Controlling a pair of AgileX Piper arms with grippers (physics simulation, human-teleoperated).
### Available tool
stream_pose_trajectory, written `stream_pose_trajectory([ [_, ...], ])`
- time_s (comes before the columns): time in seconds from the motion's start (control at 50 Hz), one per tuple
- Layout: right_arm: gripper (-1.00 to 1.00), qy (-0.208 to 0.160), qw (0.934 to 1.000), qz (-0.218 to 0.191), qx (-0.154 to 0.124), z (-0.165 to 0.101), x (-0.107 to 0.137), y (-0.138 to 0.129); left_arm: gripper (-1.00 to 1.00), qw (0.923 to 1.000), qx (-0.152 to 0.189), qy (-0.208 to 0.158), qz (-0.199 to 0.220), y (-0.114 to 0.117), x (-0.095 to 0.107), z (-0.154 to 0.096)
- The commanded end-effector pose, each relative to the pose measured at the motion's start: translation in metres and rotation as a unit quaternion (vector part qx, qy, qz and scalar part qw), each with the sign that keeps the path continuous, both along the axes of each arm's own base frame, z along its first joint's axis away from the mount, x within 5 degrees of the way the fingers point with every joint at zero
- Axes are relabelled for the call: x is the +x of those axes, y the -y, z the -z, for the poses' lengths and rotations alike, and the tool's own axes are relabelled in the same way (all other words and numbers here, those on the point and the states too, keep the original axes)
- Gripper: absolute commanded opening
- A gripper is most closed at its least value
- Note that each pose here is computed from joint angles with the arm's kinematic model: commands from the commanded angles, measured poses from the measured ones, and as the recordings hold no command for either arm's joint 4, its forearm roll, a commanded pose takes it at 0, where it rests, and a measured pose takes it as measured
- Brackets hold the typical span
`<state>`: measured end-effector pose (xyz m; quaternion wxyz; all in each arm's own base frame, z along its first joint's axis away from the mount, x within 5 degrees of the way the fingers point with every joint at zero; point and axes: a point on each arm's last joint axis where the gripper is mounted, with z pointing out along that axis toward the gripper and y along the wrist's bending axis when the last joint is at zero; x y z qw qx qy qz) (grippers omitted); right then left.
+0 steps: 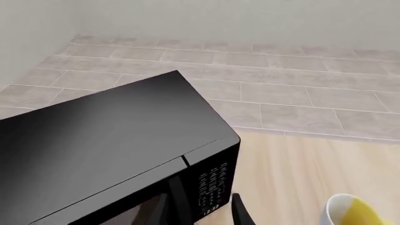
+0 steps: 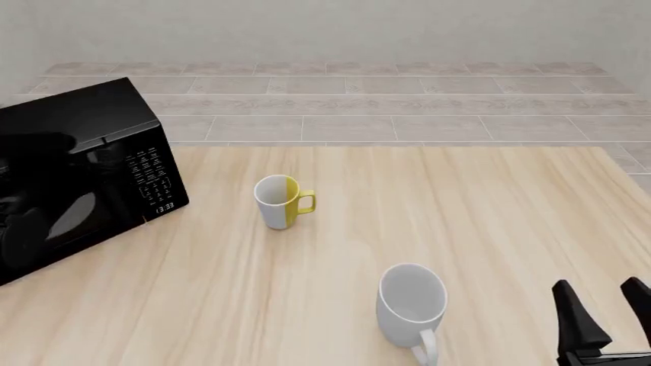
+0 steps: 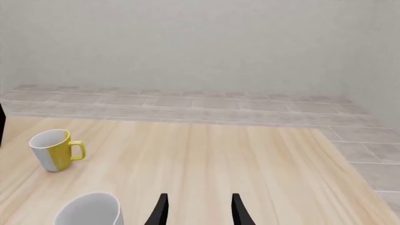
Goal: Close the microwave.
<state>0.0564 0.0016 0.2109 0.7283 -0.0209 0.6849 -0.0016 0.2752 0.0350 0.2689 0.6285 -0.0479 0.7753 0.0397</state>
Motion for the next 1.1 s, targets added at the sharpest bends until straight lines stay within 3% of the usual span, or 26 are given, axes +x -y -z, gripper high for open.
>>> stream_pose_trajectory([
  [0.02,1.00,0.003,1.0000,-0.003,-0.002,0.000,0.000,0.000,1.00,0.9994,0.015,0.025,0.021,0.014,-0.033,-0.018],
  [0.52,1.00,0.006,1.0000,0.001,-0.001,-0.001,0.000,0.000,1.00,0.9936,0.001,0.075,0.085,0.042,-0.114,-0.043],
  [1.1,1.00,0.007,1.0000,0.005,0.001,-0.001,0.000,0.001,1.00,0.9878,0.001,0.116,0.104,0.043,-0.185,-0.060],
])
